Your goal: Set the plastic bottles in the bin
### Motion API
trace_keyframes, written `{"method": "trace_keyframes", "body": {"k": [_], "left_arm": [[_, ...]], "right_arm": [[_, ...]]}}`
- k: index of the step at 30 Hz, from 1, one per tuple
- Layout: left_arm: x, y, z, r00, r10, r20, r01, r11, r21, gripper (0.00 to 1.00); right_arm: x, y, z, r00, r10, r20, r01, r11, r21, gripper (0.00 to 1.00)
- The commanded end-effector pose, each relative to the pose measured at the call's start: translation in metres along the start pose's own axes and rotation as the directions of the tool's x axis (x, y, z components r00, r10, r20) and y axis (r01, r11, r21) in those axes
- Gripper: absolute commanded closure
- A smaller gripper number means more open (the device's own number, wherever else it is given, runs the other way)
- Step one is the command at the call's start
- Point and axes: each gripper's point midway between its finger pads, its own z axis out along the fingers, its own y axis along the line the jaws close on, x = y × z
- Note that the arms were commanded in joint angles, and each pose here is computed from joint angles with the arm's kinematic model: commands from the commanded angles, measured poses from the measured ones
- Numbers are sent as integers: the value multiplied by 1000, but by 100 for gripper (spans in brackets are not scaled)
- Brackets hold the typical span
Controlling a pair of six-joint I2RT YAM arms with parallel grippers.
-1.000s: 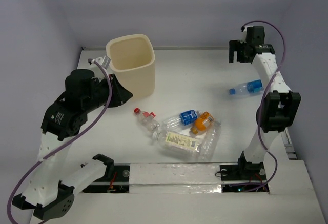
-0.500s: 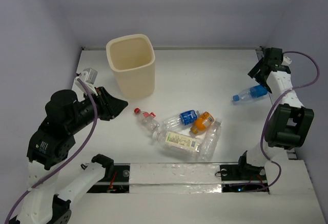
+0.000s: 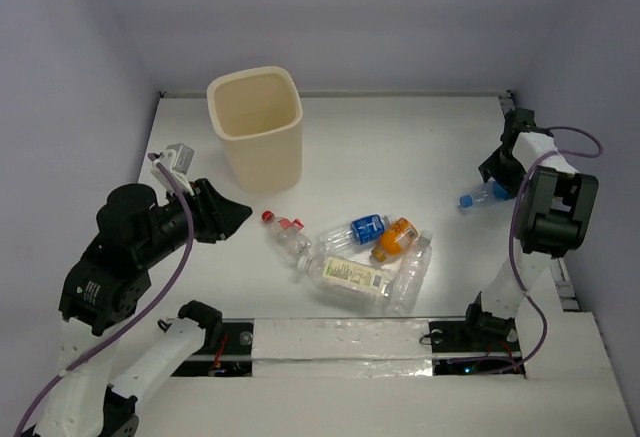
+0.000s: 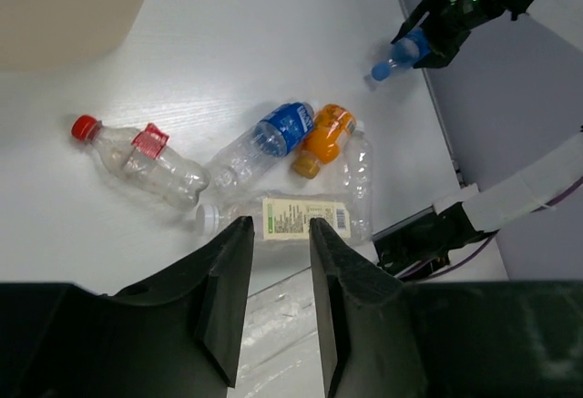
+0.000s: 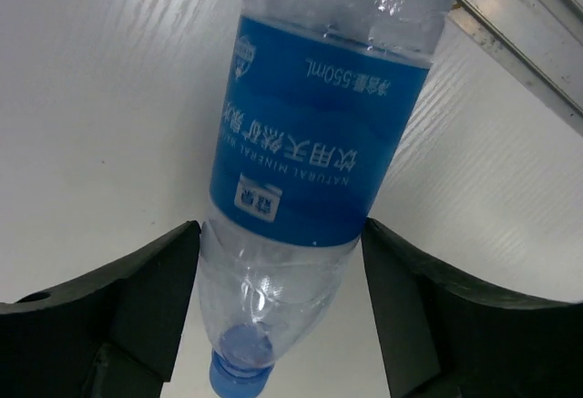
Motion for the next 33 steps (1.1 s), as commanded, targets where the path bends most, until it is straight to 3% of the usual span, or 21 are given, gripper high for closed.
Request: {"method": "trace_keyframes", "body": {"k": [1, 5, 8, 10, 14, 19, 23, 25, 27, 29, 30, 32, 33], "left_arm": [[9, 14, 11, 999, -27, -21, 25, 998, -49, 71], [31, 36, 27, 994, -95, -57, 88, 989, -118, 62], [49, 47, 41, 985, -143, -97, 128, 982, -140, 52], [54, 50, 48, 979, -178, -97, 164, 977, -140, 45], [80, 69, 68, 962, -247, -118, 224, 959, -174, 38], [92, 80, 86, 939, -332, -86, 313, 932, -183, 31], [111, 95, 98, 899, -433, -66, 411, 886, -212, 24], [115, 96, 101, 886, -459, -59, 440, 875, -200, 17], [123, 101, 106, 869, -492, -53, 471, 856, -211, 12], [127, 106, 110, 864, -502, -48, 480, 848, -222, 10], [127, 107, 111, 863, -503, -46, 481, 847, -227, 8], [127, 110, 115, 865, -501, -42, 478, 845, -238, 6], [126, 111, 116, 865, -499, -40, 476, 845, -243, 4]], "right_arm": [[2, -4, -3, 999, 32, -15, -32, 999, 10, 26], [-7, 2, -14, 999, 41, 27, -40, 998, -53, 61], [-29, 14, -50, 988, 89, 122, -64, 978, -197, 67], [-35, 31, -85, 981, 99, 166, -42, 947, -319, 66], [-38, 79, -203, 945, 104, 309, 105, 800, -590, 65], [14, 149, -392, 898, 122, 423, 327, 458, -826, 64], [43, 190, -490, 871, 194, 451, 401, 250, -881, 63], [60, 222, -497, 865, 177, 470, 429, 227, -875, 63], [76, 238, -539, 849, 206, 486, 467, 136, -874, 62], [108, 271, -544, 851, 166, 498, 487, 103, -867, 62], [106, 274, -566, 844, 202, 497, 495, 64, -867, 61], [129, 305, -558, 844, 177, 507, 503, 72, -861, 61], [121, 304, -579, 842, 225, 491, 493, 50, -869, 61]]}}
